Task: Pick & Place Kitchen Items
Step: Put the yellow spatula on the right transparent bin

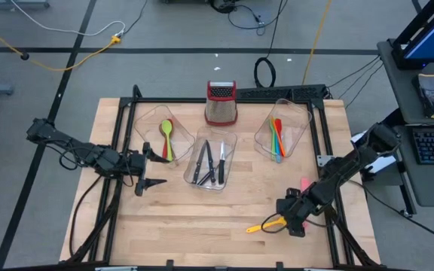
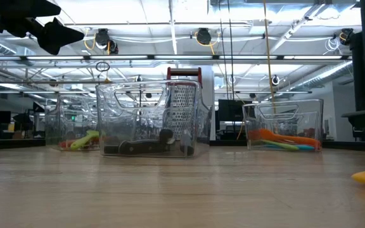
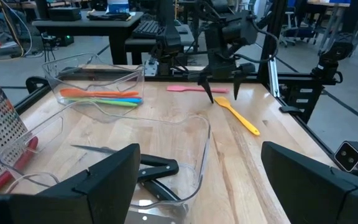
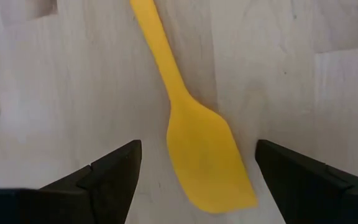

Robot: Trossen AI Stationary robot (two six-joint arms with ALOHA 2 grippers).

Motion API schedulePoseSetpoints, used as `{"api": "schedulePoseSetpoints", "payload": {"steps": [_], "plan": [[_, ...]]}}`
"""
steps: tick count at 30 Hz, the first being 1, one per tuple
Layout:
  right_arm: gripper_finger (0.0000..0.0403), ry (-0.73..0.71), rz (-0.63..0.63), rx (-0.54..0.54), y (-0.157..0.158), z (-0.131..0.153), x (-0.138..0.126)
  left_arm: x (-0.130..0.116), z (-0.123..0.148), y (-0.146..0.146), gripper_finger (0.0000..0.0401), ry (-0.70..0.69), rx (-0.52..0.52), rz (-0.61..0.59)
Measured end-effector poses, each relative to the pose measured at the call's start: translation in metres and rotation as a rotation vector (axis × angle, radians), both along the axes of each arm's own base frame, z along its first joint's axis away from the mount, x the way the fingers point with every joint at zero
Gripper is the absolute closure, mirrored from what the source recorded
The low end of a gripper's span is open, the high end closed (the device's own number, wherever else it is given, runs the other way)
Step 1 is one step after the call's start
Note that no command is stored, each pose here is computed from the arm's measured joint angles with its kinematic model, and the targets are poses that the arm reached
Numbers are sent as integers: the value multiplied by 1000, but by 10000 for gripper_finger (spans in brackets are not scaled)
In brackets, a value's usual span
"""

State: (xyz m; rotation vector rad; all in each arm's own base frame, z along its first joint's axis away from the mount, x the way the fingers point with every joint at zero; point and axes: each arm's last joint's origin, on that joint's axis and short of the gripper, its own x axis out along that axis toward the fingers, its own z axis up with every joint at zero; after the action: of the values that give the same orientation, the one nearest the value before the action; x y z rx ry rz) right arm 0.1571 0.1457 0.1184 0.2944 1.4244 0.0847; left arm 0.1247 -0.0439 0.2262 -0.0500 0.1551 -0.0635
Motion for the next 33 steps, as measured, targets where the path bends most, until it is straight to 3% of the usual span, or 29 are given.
{"api": "schedulePoseSetpoints", "payload": {"steps": [8,17,33], "plan": [[90,-7,3,-85,3,-6,-6,0,0,0,61,1,-5,1],[90,5,-71,-77,3,-7,-7,0,0,0,61,1,-4,1],[90,-43,-66,-153,1,-8,-7,0,-3,0,61,29,-16,4]]}}
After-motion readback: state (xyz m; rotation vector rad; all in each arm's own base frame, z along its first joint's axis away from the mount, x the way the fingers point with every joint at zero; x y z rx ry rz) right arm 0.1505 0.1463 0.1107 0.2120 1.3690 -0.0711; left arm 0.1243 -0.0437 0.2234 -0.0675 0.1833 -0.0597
